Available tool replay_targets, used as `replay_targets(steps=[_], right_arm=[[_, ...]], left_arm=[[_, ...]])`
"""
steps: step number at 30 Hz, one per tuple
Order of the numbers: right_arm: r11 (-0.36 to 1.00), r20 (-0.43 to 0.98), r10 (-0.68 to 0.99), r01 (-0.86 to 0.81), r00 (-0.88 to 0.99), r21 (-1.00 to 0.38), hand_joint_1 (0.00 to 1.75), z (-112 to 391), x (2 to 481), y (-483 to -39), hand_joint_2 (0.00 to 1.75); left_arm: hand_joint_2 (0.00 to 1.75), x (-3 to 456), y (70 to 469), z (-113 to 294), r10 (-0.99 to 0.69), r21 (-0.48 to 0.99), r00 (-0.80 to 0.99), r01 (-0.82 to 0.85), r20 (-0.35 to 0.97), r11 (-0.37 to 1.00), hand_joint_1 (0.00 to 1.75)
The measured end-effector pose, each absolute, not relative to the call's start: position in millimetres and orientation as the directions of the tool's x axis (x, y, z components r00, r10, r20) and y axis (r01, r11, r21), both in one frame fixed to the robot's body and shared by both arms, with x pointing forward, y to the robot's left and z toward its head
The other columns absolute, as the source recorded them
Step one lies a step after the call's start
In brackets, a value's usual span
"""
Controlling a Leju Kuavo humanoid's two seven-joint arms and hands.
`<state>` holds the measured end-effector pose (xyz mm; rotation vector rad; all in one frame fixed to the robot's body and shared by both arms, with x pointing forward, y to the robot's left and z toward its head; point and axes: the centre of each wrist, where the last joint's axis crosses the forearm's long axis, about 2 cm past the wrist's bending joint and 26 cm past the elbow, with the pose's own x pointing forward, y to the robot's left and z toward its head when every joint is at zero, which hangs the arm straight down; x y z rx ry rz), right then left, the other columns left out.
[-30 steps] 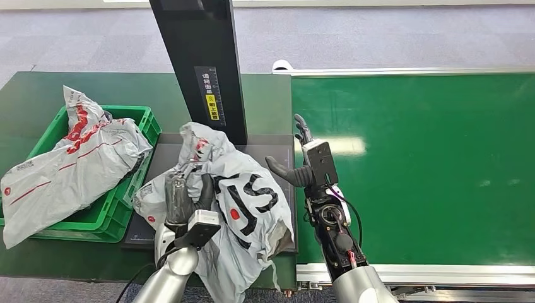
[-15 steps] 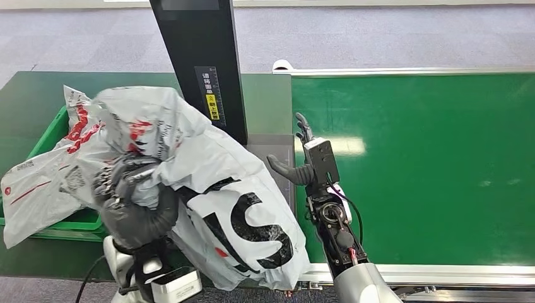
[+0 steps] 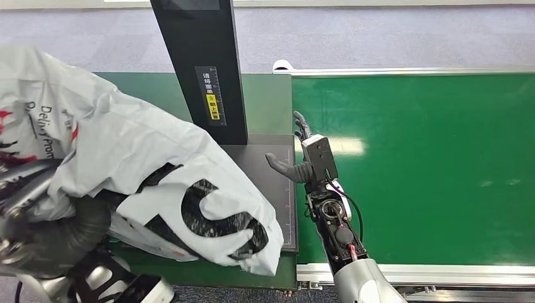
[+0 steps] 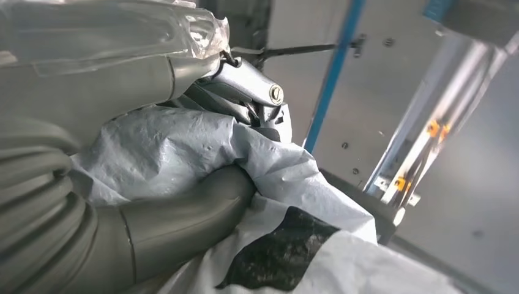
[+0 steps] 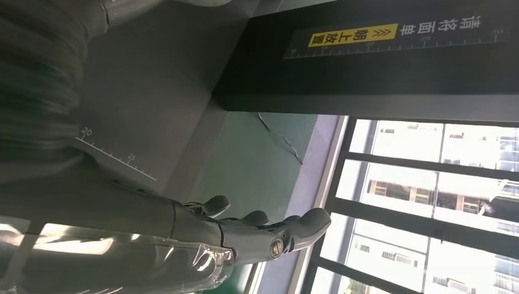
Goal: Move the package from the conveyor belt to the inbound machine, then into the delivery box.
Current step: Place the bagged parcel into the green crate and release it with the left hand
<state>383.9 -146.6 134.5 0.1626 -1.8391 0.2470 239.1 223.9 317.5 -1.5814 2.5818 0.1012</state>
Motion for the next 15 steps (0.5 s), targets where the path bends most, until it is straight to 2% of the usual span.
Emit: replay_targets(steps=[3,8,15], right_arm=[[0.966,0.96,0.018,-0.241,-0.279,-0.088,0.0,134.1,382.8,-143.8,1.75],[0.967,0.961,0.022,-0.239,-0.275,-0.091,0.0,132.4,381.2,-141.3,1.75],[0.965,0.962,0.018,-0.249,-0.271,-0.088,0.0,130.7,380.0,-137.7,1.75]], left_arm=[[1.75,266.9,250.9,310.2,-0.944,0.088,-0.305,-0.951,-0.125,0.295,1.75],[1.75,320.2,314.7,282.5,-0.994,0.275,-0.061,-0.958,0.086,0.082,1.75],[1.75,372.0,379.9,256.7,-0.942,0.505,0.218,-0.861,0.255,-0.062,1.75]])
